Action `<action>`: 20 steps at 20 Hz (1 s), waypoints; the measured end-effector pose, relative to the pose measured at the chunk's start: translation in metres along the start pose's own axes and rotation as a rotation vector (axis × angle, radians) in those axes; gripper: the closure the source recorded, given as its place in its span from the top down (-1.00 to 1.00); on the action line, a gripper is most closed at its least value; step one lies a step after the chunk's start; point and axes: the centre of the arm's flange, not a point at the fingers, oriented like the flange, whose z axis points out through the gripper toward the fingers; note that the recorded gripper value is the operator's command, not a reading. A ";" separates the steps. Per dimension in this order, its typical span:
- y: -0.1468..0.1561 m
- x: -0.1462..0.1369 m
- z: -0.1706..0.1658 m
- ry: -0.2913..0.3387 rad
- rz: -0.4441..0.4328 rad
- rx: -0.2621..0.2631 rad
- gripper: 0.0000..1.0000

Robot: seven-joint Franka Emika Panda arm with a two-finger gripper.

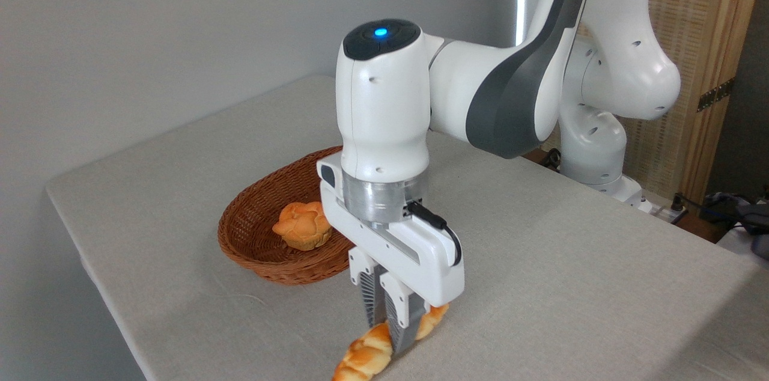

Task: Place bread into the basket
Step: 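Lift the braided bread and carry it over the wicker basket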

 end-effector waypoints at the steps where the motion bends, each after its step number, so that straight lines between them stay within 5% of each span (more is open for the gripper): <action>1: -0.003 0.003 -0.007 0.017 -0.008 0.004 -0.60; 8: 0.009 0.047 -0.047 0.072 -0.008 -0.039 -0.61; 13: 0.065 0.117 -0.089 0.071 -0.041 -0.099 -0.61; 17: 0.118 0.148 -0.111 0.026 -0.018 -0.213 -0.61; 20: 0.158 0.168 -0.108 -0.021 0.013 -0.255 -0.35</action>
